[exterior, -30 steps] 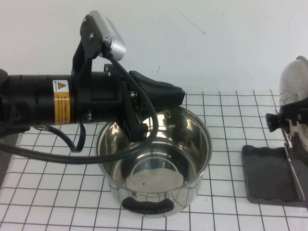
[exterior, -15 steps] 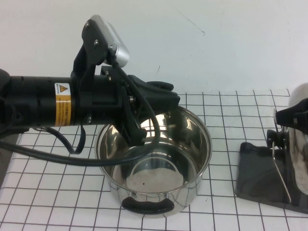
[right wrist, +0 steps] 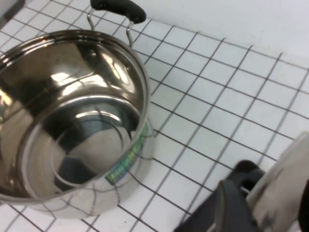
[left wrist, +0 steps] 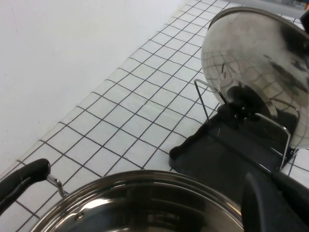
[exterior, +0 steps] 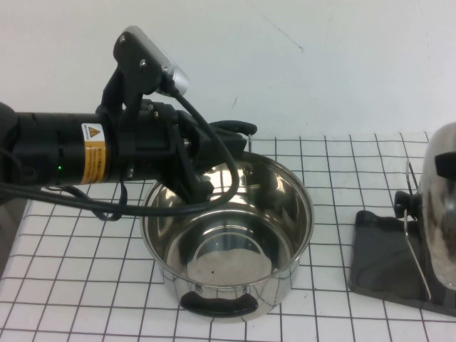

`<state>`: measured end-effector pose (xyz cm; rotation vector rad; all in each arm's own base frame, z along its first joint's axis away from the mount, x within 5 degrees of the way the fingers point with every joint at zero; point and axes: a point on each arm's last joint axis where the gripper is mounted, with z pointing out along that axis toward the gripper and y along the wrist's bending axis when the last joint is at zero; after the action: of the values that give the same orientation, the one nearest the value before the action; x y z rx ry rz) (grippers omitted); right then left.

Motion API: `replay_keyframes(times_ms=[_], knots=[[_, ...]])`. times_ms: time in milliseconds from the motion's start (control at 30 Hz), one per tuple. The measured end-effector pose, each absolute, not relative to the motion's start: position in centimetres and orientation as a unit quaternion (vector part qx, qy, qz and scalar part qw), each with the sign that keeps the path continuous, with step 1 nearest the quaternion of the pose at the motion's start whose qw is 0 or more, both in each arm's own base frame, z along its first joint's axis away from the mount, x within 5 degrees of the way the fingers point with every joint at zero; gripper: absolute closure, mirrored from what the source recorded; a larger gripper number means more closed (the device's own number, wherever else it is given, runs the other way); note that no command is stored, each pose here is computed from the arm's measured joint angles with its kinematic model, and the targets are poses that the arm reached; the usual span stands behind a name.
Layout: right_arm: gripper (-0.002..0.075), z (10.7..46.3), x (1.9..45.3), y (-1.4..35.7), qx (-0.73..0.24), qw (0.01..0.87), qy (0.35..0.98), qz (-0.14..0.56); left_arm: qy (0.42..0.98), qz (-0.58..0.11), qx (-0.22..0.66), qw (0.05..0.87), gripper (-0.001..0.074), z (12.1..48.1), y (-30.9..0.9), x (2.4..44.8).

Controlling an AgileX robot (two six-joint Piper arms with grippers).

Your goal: Put pot lid on rack

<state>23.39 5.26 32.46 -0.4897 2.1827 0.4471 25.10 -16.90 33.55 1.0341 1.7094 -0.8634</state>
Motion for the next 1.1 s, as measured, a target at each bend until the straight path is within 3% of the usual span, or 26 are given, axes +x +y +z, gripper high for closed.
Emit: replay_keyframes(times_ms=[500, 667, 800, 900, 1100], knots=[[0.0445, 35.2, 18.8, 4.2, -0.214, 0.434, 0.867, 0.117, 0.698, -0.324, 0.397, 0.5, 0.0736, 34.9, -16.0, 24.5], [0.0529, 37.5, 15.2, 3.5, -0.236, 0.489, 0.837, 0.063, 0.708, -0.266, 0.352, 0.552, 0.0736, 35.5, -13.7, 22.1], [0.0648, 38.4, 11.7, 2.9, -0.235, 0.537, 0.809, 0.029, 0.731, -0.201, 0.289, 0.585, 0.0736, 33.8, -10.8, 19.1], [0.0704, 37.7, 9.2, 2.7, -0.221, 0.579, 0.784, 0.024, 0.744, -0.157, 0.227, 0.608, 0.0736, 32.3, -8.4, 17.0], [0.0725, 33.9, 5.9, 3.2, -0.198, 0.635, 0.743, 0.075, 0.756, -0.121, 0.16, 0.622, 0.0736, 28.7, -5.6, 13.5]])
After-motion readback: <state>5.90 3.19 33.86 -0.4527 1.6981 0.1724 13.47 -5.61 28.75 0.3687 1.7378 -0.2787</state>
